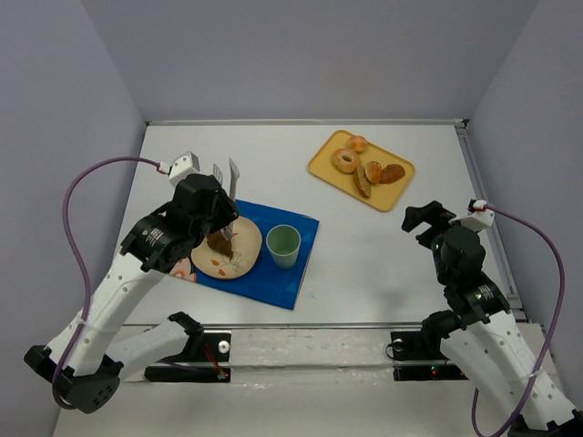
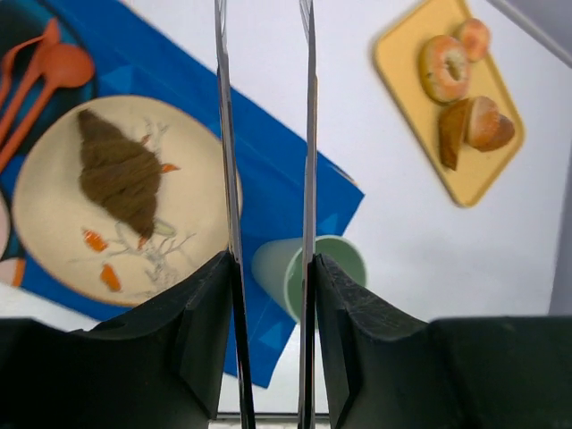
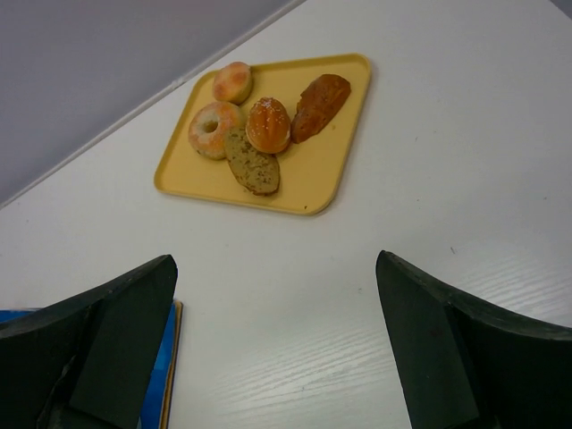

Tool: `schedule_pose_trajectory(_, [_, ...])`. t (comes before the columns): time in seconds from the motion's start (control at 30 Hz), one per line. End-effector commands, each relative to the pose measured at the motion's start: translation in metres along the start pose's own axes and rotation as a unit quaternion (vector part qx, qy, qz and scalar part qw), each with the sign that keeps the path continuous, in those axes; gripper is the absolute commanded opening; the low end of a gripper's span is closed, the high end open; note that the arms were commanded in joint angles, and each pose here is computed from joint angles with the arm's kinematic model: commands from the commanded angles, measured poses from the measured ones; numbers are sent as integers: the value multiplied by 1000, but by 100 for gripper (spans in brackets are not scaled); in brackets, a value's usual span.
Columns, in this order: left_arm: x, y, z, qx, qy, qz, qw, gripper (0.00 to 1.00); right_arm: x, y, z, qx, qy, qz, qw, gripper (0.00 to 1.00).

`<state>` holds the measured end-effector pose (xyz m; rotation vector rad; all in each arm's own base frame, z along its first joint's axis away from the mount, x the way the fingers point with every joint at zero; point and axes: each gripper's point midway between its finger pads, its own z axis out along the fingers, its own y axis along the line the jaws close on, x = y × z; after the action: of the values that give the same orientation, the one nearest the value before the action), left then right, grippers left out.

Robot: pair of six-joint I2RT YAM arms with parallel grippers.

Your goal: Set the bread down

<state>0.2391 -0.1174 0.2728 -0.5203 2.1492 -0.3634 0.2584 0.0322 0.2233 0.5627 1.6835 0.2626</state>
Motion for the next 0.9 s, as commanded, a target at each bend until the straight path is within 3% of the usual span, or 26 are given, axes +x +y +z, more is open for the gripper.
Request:
schedule_pose_trajectory(0.0, [-19,-75,17,149,-38,33,988,48,-6,-2,1,11,-14,5,1000,98])
schedule_pose_trajectory(0.2, [-20,-139,43,195,-19,105,975,48,-3,-4,5,20,-7,0,1000,98])
schedule_pose_trajectory(0.33, [6,-179,80,236,30,148,960,47,-2,-4,7,22,-5,-2,1000,98])
schedule_pose_trajectory(0.6, [27,-241,128,288,84,174,938,47,-1,-7,8,30,-6,-3,1000,98])
schedule_pose_trajectory(0.87, [64,-243,193,233,139,180,945,49,-2,-12,8,41,-13,-6,999,98])
